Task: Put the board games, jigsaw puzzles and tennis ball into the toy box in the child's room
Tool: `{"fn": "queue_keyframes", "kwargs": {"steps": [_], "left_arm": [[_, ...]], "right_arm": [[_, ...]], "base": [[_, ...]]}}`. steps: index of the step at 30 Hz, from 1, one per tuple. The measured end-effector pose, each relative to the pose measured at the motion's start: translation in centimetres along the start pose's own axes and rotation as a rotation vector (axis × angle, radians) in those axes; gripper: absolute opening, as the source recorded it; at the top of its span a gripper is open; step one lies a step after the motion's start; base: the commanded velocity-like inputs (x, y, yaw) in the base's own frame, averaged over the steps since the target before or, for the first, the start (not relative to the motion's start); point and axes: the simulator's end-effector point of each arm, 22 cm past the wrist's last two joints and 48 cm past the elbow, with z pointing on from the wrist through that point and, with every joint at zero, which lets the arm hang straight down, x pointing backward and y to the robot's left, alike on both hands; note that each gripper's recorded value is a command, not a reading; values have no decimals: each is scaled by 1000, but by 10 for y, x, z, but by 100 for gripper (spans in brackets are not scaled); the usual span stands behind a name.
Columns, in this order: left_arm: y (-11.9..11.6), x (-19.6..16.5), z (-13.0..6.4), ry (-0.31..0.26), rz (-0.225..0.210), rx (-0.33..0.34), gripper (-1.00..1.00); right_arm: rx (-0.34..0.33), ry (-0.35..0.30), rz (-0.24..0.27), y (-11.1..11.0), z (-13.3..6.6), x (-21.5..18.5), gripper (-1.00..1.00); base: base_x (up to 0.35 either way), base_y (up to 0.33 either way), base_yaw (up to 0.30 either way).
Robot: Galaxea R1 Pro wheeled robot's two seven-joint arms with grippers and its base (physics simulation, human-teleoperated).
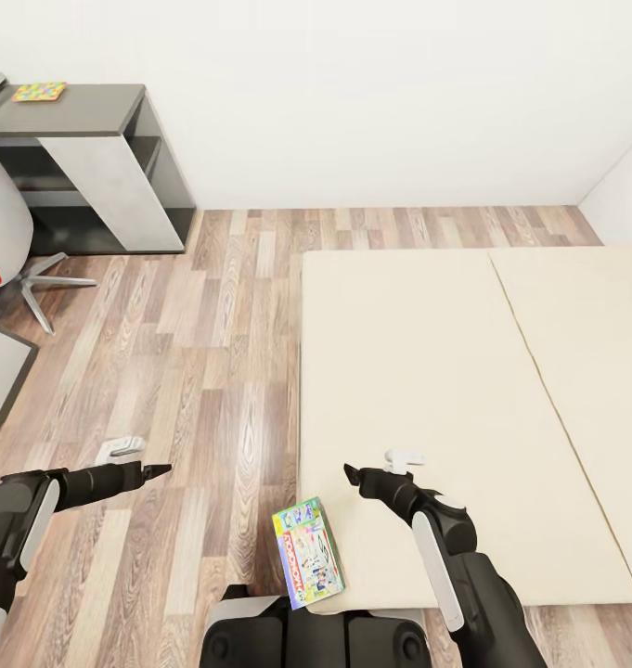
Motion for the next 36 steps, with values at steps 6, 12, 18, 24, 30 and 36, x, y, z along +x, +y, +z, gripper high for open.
{"fn": "queue_keyframes", "kwargs": {"steps": [6, 12, 18, 24, 30, 36], "left_arm": [[0, 0, 0, 0, 0, 0, 100], [0, 0, 0, 0, 0, 0, 100], [0, -1, -1, -2, 0, 1, 100], [-2, -3, -3, -8, 2, 2, 100], [-4, -7, -6, -16, 5, 4, 100], [-6, -10, -10, -25, 8, 6, 100]], "right_arm": [[0, -1, 1, 0, 0, 0, 100], [0, -2, 1, 0, 0, -1, 100], [0, -4, 0, 1, -1, -2, 100], [-6, -9, -6, 4, -3, -4, 100], [-22, -13, -29, 16, -4, -6, 100], [-29, -18, -42, 22, -6, -8, 100]], "base": [[0, 0, 0], [0, 0, 0], [0, 0, 31], [0, 0, 111], [0, 0, 129], [0, 0, 132]]}}
